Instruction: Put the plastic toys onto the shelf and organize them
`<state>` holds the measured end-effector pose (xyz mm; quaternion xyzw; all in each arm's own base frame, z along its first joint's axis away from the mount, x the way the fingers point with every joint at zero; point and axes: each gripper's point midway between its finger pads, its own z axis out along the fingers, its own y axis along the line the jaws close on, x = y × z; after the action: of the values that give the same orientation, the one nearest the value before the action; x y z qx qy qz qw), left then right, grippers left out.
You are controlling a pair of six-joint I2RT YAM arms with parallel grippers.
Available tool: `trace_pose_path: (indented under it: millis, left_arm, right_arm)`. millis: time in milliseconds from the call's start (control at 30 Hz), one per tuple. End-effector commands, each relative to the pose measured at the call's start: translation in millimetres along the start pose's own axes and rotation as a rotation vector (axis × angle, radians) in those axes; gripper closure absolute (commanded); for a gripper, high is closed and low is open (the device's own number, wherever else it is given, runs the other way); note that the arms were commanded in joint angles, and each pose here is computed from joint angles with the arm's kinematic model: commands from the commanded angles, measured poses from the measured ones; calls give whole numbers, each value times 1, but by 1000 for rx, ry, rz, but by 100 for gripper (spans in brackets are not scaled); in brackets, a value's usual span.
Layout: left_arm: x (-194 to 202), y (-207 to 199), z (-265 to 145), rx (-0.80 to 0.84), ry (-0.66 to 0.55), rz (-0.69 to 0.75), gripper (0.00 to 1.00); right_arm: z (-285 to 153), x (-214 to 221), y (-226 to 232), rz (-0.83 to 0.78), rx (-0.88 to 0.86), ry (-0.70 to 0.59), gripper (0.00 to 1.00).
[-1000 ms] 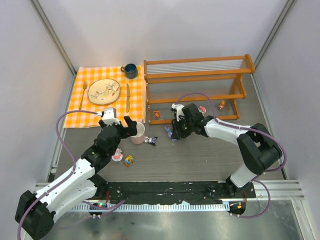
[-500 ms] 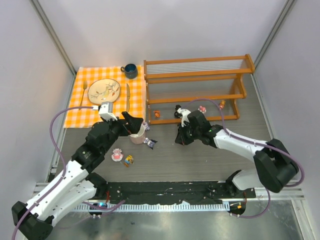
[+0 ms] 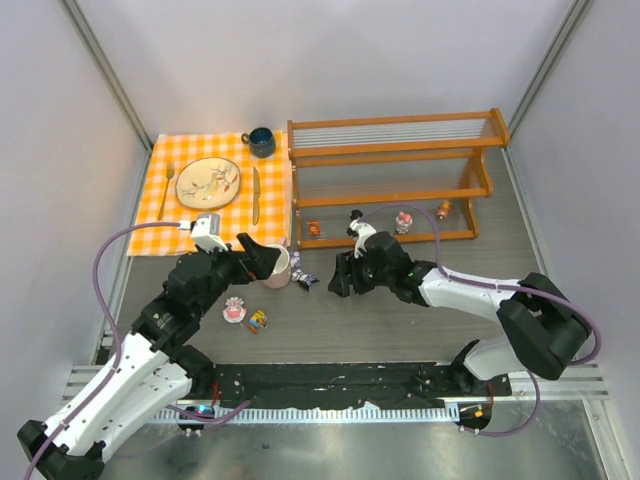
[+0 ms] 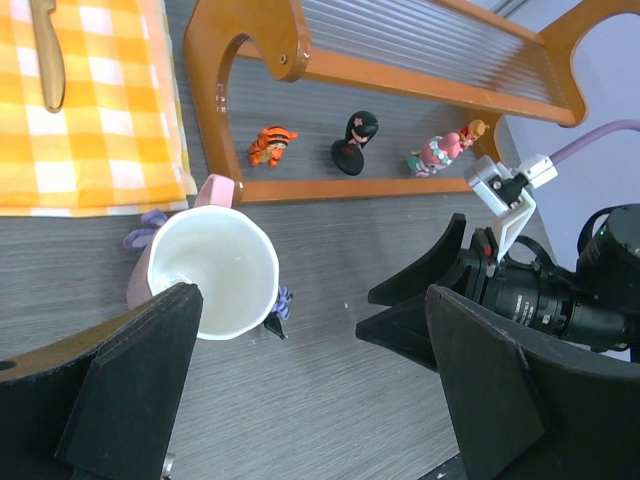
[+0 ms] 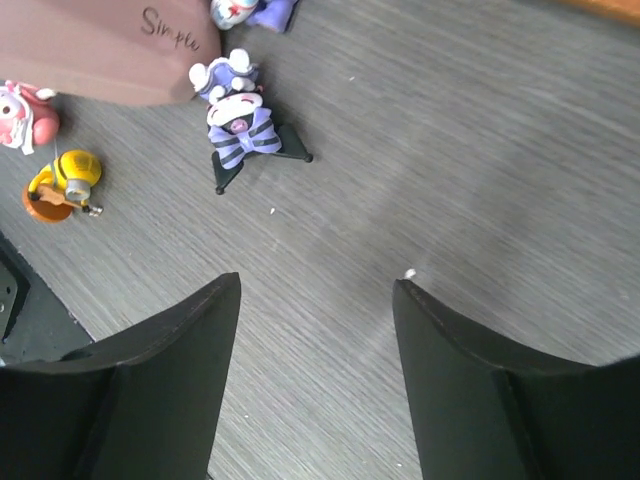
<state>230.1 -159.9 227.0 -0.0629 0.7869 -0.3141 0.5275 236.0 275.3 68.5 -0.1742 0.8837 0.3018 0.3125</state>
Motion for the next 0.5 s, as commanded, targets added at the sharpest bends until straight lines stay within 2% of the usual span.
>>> trace_pose_path:
  millis: [0, 100, 467]
  left_arm:
    - [-5, -4, -2, 11, -17, -5, 0]
    - [-3, -3, -1, 11, -13, -6, 0]
    - [-6, -9, 8, 23, -8, 22, 0]
  right_arm:
    - [8, -22, 19, 41, -77, -134, 30]
    - [15, -31, 25, 1, -109, -152, 28]
    - [48, -43, 38, -162, -174, -78, 26]
